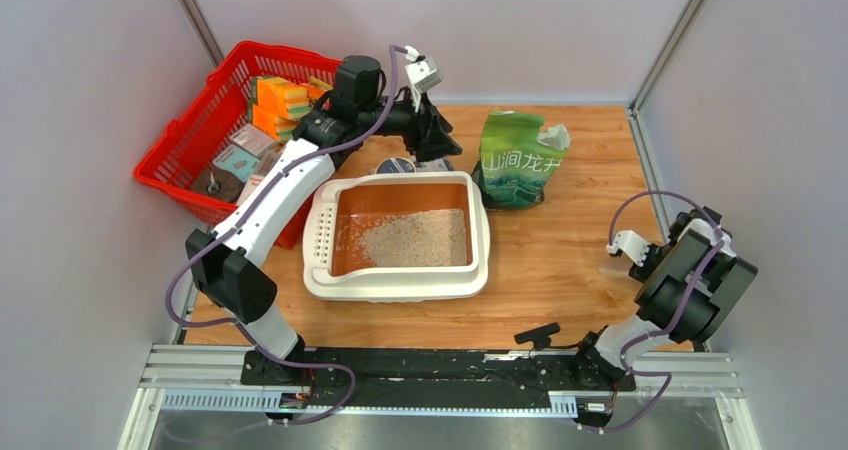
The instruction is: Fill the litter box with clean litter
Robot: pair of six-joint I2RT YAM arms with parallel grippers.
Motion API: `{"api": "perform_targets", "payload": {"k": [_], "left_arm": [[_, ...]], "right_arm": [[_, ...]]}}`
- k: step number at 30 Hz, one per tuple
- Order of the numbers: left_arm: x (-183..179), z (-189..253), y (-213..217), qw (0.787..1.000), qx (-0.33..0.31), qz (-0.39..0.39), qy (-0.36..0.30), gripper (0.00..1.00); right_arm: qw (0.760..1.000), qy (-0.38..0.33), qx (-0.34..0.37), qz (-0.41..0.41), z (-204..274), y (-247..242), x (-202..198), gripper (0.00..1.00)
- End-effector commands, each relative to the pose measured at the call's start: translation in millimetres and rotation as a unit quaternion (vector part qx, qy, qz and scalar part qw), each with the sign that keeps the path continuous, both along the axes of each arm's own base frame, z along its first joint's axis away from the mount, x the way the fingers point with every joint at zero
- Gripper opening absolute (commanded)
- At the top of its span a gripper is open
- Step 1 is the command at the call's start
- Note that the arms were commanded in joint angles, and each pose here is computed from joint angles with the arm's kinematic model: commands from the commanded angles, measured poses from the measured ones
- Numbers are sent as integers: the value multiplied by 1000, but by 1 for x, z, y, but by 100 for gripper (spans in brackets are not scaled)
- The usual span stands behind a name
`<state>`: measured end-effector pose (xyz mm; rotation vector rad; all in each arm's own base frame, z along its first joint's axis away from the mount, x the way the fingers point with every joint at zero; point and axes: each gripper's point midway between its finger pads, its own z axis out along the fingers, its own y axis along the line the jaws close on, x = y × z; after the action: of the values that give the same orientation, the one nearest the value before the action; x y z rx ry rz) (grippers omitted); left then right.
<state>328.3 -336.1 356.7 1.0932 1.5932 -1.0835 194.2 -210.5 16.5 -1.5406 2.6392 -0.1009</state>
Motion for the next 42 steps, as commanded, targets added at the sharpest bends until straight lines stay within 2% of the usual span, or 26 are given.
{"api": "perform_targets", "payload": {"k": [1, 3, 4, 5, 6, 8, 13, 14, 16, 17, 18, 20, 21, 22, 23, 25, 27, 28, 29, 30, 31, 34, 36, 39, 40, 42], "left_arm": [[-14, 25, 11, 999, -8, -5, -41, 70], [-15, 24, 11, 999, -9, -6, -39, 69], [-16, 23, 10, 999, -11, -9, -36, 68], [-17, 21, 10, 999, -9, -11, -36, 66], [-22, 24, 12, 999, -11, -15, -43, 66], [-26, 21, 16, 997, -3, -24, -67, 66], [-48, 36, 34, 984, 17, -48, -168, 67], [-49, 39, 36, 978, 23, -53, -199, 67], [-56, 56, 45, 967, 21, -45, -251, 67], [-55, 57, 47, 958, 28, -45, -283, 70], [-56, 74, 55, 945, 26, -22, -326, 73], [-54, 77, 61, 920, 40, -6, -389, 77], [-57, 91, 70, 902, 41, 14, -429, 78], [-54, 91, 73, 876, 53, 14, -478, 80], [-56, 94, 75, 860, 59, 14, -506, 80], [-56, 99, 82, 818, 87, 19, -568, 80], [-55, 104, 84, 801, 100, 27, -589, 80], [-57, 107, 85, 790, 111, 22, -602, 80], [-57, 106, 85, 785, 120, 16, -607, 79], [-59, 97, 82, 783, 136, 3, -607, 78], [-58, 95, 81, 756, 155, -11, -636, 77], [-54, 83, 75, 713, 188, -33, -674, 74], [-43, 79, 71, 706, 203, -29, -678, 70], [-38, 73, 65, 696, 213, -40, -685, 64], [-37, 67, 64, 678, 225, -53, -698, 62], [-29, 54, 59, 662, 239, -68, -707, 60]], "right_arm": [[999, -40, -23, 21, 6, 1, 5, 29], [998, -55, -6, 27, 12, 14, 4, 17], [996, -81, -12, 15, 31, 19, 6, 13], [997, -77, 14, 7, 40, 36, 0, 11], [992, -117, 35, -1, 66, 47, 12, 10], [985, -137, 93, -40, 105, 88, -5, 4], [941, -232, 233, -82, 235, 174, -11, 1], [919, -248, 291, -99, 257, 197, -6, 0], [896, -283, 330, -89, 300, 218, 4, 0], [887, -246, 378, -93, 307, 246, 10, 0], [883, -235, 396, -89, 315, 259, 16, 0], [877, -213, 431, -28, 332, 299, 28, 0], [876, -173, 449, -38, 327, 313, 38, 0], [874, -153, 460, -24, 327, 325, 44, 0], [870, -132, 474, 19, 334, 350, 41, 0], [874, -79, 477, 42, 321, 369, 52, 0], [868, -53, 486, 81, 329, 390, 55, 0], [872, 3, 483, 82, 314, 396, 56, 0], [869, 22, 487, 86, 314, 406, 58, 0], [866, 18, 493, 80, 323, 410, 64, 0], [862, 27, 499, 82, 319, 414, 69, 0], [859, 21, 497, 122, 314, 419, 67, 0], [863, 13, 480, 154, 307, 421, 65, 0], [866, 24, 478, 148, 300, 421, 64, 0], [867, 28, 475, 145, 297, 420, 64, 0], [875, 27, 461, 147, 289, 417, 65, 0]]}}
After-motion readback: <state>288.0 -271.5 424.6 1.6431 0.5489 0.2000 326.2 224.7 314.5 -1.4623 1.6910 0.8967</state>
